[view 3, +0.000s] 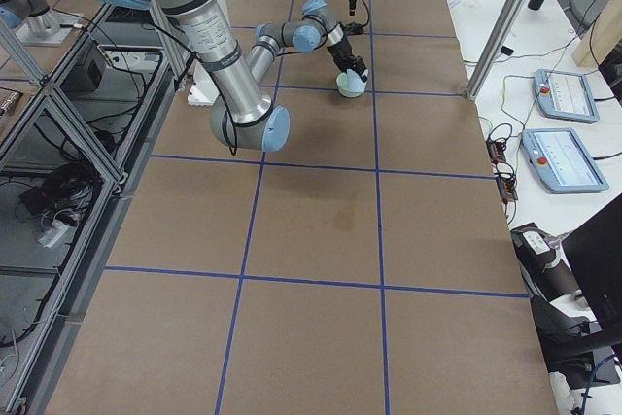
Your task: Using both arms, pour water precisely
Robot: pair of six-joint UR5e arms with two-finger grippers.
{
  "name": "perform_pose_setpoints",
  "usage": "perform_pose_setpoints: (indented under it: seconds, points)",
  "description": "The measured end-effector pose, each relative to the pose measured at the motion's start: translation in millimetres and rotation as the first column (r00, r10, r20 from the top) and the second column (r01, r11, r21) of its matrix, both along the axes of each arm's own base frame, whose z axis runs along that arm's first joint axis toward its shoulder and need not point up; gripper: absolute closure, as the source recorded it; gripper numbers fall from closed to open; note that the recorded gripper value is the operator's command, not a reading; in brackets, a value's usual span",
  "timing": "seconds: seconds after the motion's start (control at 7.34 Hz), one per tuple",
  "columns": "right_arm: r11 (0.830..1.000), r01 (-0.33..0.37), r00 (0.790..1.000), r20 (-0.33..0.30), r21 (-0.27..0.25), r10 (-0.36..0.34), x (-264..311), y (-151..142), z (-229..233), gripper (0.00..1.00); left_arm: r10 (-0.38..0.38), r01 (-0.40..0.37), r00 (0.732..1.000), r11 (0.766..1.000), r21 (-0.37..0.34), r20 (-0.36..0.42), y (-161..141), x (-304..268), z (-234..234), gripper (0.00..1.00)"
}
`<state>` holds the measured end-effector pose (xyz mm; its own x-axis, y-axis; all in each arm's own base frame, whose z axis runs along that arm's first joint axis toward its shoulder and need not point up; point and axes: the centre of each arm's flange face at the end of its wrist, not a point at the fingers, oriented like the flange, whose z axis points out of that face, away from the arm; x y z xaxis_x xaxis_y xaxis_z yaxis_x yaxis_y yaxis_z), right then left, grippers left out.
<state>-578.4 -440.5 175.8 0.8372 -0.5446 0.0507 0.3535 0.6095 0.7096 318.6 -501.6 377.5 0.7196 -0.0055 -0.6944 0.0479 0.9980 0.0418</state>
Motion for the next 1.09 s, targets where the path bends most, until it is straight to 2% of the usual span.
perform_pose_setpoints:
  seconds: [0.14, 0.41, 0.68, 1.09]
  points:
    - [1.000, 0.027, 0.997, -0.075, 0.014, -0.026, -11.2, 1.6, -9.1, 0.82, 0.000, 0.000, 1.000, 1.000, -0.001, 0.000, -0.5, 0.4, 0.6, 0.00]
    - [0.996, 0.082, 0.973, -0.221, 0.047, -0.070, -30.8, 11.1, -7.8, 0.82, -0.001, 0.001, 1.000, 1.000, -0.001, 0.000, -1.3, 1.0, 1.8, 0.00]
    - [0.986, 0.154, 0.930, -0.345, 0.060, -0.124, -37.8, 17.7, -7.8, 0.82, -0.001, 0.001, 1.000, 1.000, 0.001, -0.002, -1.7, 1.3, 0.9, 0.00]
    - [0.968, 0.237, 0.867, -0.467, 0.082, -0.173, -47.8, 14.8, -12.6, 0.83, -0.002, 0.002, 1.000, 1.000, 0.001, -0.002, -2.2, 1.7, -0.1, 0.00]
